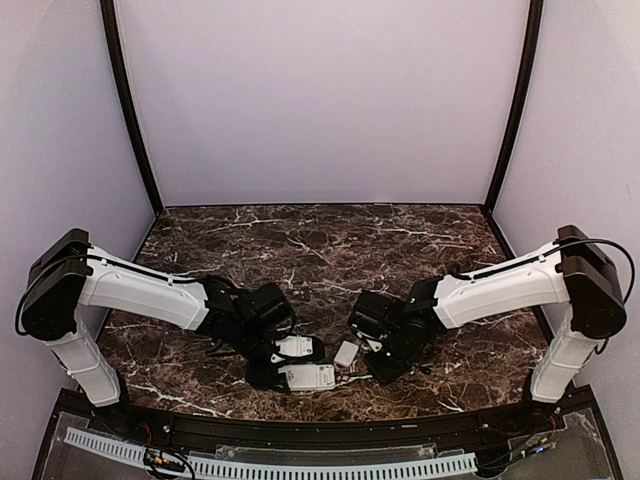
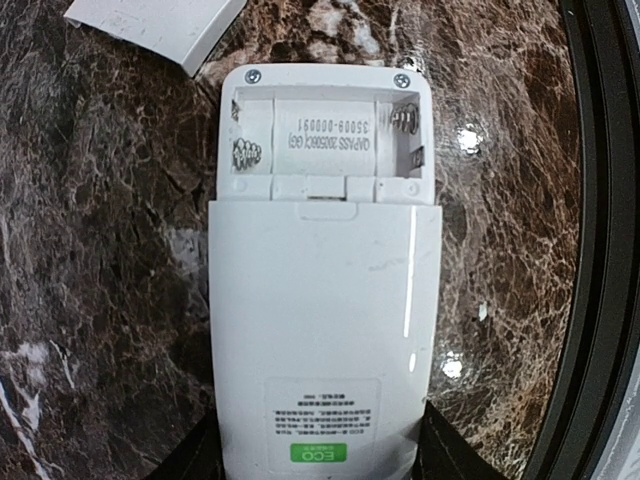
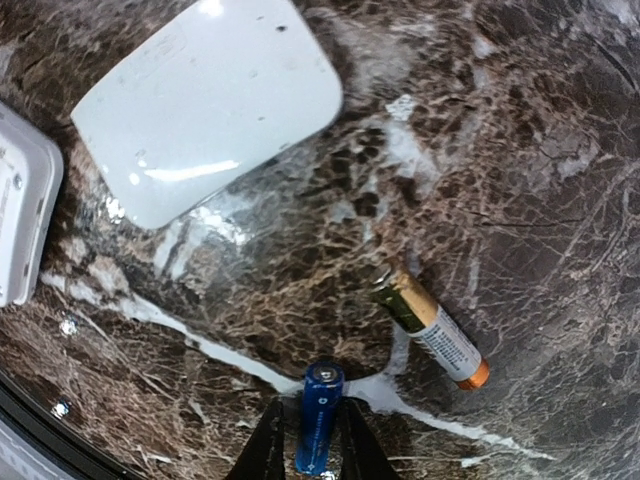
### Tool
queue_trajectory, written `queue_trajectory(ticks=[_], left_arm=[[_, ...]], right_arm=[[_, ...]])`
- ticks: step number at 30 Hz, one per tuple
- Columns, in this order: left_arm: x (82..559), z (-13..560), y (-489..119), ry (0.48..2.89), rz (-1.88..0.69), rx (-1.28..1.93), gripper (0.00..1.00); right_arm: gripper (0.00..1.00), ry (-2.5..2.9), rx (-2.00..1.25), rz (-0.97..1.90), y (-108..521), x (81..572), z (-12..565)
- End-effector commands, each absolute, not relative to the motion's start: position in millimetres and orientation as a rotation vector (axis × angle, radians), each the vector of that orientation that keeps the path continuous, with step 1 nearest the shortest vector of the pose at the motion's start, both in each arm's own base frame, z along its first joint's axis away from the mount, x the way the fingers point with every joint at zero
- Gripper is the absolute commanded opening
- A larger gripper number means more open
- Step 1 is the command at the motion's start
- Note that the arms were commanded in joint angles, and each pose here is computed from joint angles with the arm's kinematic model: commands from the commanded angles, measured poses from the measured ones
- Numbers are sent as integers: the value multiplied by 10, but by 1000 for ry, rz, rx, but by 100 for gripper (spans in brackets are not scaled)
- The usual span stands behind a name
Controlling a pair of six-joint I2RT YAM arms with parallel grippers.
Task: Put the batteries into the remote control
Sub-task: Adjust the remote control without the battery cover at the center of the board.
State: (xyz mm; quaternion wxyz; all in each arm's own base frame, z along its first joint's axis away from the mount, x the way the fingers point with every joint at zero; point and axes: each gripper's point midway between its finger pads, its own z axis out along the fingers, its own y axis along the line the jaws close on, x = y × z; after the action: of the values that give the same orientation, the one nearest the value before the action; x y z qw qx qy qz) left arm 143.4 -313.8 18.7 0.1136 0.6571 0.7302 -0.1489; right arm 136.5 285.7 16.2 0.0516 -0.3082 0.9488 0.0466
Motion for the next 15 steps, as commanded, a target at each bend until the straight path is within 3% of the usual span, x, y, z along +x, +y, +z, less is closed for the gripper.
queue_trajectory(ticks=[1,8,15], left_arm=[[1205,87,-2786,2365,-393,1923,37],[1161,103,-2828,2394,-419,1935,43],[1160,137,-2894,2378,-461,1918,48]], right_arm=[[20,2965,-955,-51,2557,1189,52],[20,2985,-950,-84,2530,1117,40],[5,2995,-939,-88,2521,1099,-5]])
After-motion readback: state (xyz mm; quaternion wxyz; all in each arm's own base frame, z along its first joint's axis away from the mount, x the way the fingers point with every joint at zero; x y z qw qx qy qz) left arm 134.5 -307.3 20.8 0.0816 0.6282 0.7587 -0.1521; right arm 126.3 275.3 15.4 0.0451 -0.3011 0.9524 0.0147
